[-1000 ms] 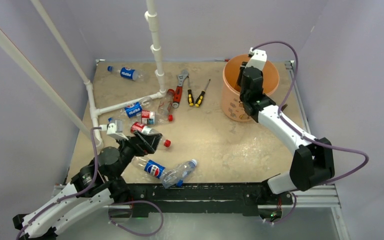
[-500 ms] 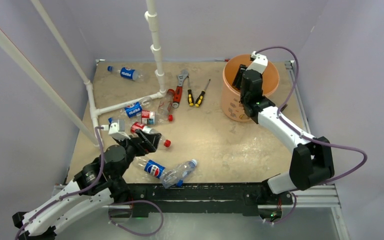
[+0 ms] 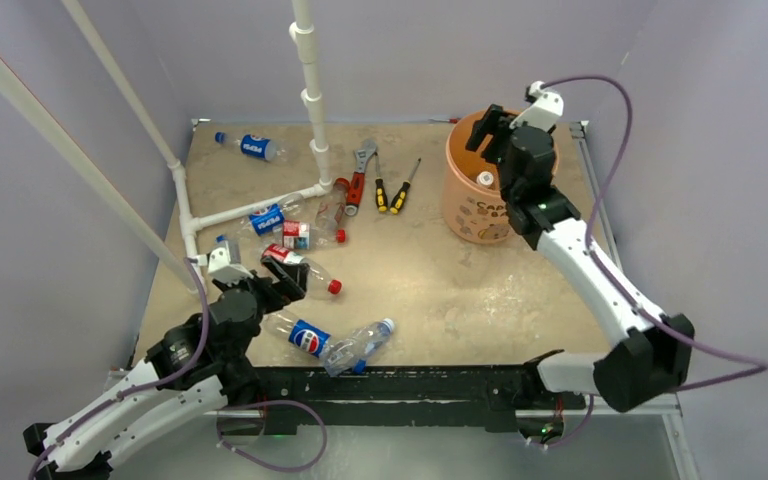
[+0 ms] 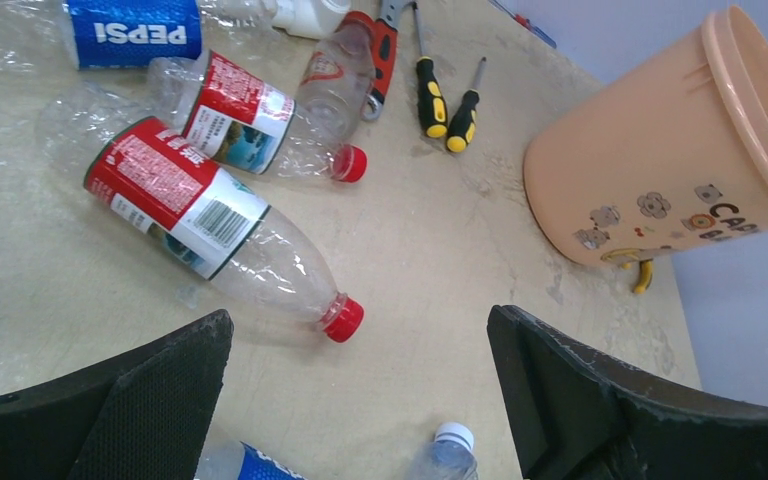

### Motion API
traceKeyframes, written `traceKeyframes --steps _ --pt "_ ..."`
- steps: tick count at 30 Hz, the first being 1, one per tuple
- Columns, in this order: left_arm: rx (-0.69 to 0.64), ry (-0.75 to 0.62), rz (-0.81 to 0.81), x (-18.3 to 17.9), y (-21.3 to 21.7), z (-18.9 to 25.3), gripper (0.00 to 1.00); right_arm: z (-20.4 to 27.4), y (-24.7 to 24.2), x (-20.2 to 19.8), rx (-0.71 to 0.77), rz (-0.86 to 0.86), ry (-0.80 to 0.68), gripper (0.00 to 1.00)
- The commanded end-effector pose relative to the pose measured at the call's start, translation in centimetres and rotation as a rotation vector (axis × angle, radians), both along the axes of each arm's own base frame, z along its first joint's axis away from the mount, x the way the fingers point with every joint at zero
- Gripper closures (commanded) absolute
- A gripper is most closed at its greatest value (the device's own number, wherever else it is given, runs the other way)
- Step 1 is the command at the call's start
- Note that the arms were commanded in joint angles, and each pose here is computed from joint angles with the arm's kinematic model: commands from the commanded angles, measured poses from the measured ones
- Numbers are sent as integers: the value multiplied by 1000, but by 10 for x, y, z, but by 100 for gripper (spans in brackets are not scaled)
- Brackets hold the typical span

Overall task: Put the plastic bottles in the bin
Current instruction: Place the plastic bottle in the trash bin, then pick up the plastic bottle at the center of the board.

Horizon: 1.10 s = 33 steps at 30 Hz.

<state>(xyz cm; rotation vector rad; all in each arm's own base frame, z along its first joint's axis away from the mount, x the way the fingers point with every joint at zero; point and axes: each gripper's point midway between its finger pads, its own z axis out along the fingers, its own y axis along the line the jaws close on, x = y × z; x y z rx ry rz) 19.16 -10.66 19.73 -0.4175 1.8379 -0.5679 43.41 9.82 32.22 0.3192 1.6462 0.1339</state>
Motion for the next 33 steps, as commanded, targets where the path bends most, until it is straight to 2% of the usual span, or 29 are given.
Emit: traceKeyframes --steps 1,4,7,10,16,20,23,28,33 --pt "-17 -3 98 5 13 16 1 96 9 -43 125 127 -186 22" --pt "10 18 127 8 14 14 1 114 31 -82 183 328 -254 25" --pt "12 52 151 9 14 5 1 119 68 -135 219 621 -312 27" --pt "-9 90 157 7 11 -4 1 95 105 -179 219 838 -260 27" --pt "-5 169 157 0 10 -32 1 29 151 -247 216 1102 -90 28" --pt "3 273 206 -8 14 -57 1 0 162 -284 287 1237 -81 27" --pt "11 315 253 -9 17 -62 1 -28 177 -290 301 1267 1 28" --pt "51 276 359 4 25 -49 1 -56 199 -294 301 1262 70 29" --pt "48 264 409 25 13 -39 1 -62 212 -297 304 1270 85 30"
